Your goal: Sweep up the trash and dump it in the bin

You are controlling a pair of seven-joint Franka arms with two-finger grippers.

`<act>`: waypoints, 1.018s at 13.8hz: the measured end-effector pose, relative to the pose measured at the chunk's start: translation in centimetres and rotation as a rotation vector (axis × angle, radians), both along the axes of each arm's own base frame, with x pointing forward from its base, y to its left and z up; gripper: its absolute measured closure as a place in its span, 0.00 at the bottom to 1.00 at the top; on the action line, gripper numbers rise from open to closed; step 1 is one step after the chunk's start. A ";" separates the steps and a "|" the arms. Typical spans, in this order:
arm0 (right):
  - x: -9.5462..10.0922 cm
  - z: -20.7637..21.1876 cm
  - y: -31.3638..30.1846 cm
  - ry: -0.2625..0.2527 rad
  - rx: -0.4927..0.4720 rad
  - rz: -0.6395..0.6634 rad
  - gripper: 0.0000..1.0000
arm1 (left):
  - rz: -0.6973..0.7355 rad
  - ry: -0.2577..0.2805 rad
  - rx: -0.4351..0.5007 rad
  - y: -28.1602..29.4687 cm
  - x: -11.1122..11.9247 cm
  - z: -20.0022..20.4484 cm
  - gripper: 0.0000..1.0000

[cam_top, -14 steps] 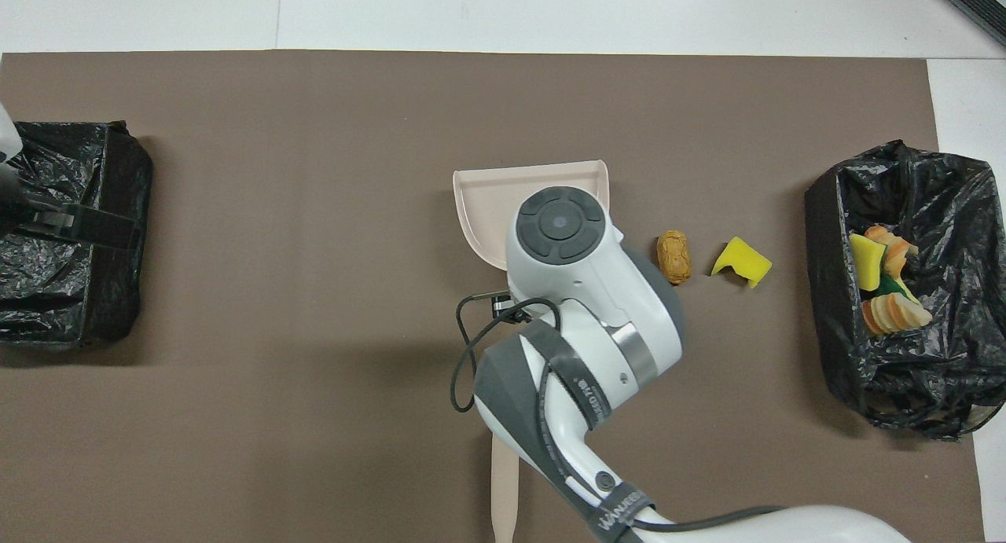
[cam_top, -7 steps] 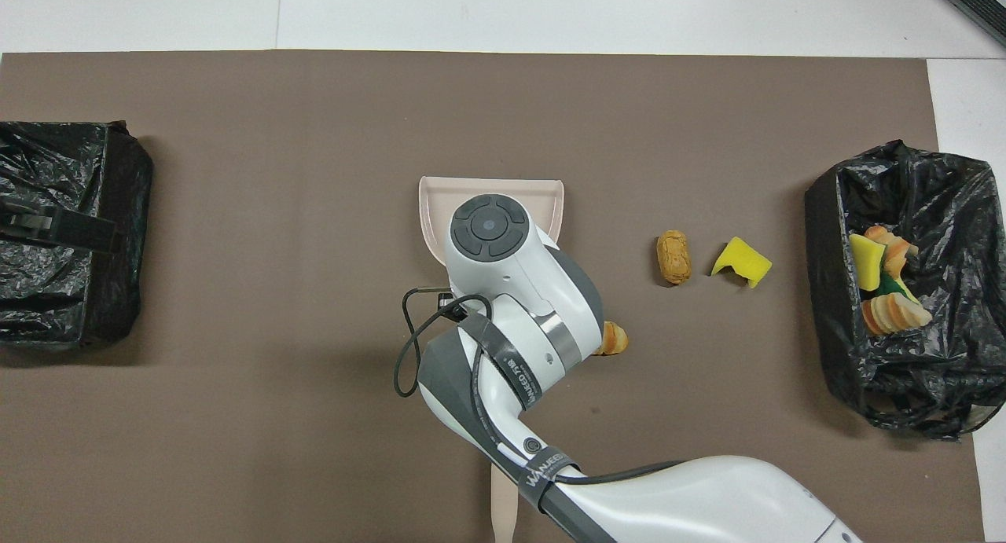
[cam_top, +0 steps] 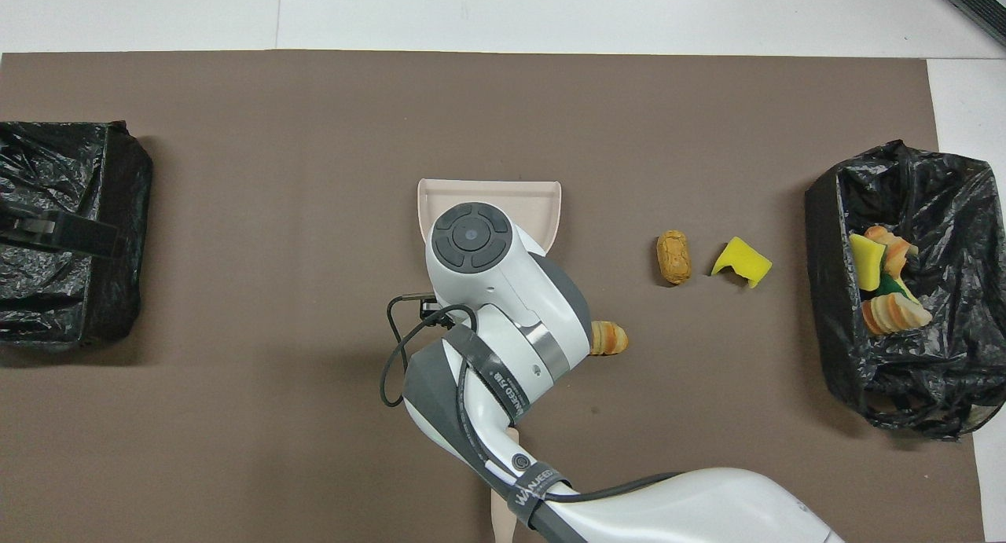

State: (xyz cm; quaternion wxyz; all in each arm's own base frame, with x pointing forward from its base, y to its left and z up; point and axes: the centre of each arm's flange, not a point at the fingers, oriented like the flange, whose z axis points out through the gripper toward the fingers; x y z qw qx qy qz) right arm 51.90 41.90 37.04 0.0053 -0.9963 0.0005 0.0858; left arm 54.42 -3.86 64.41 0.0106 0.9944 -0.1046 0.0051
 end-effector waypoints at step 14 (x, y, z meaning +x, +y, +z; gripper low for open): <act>-17.4 -0.1 -3.4 0.199 0.050 0.065 0.00 | -0.007 -0.006 0.002 -0.9 -0.1 0.4 0.00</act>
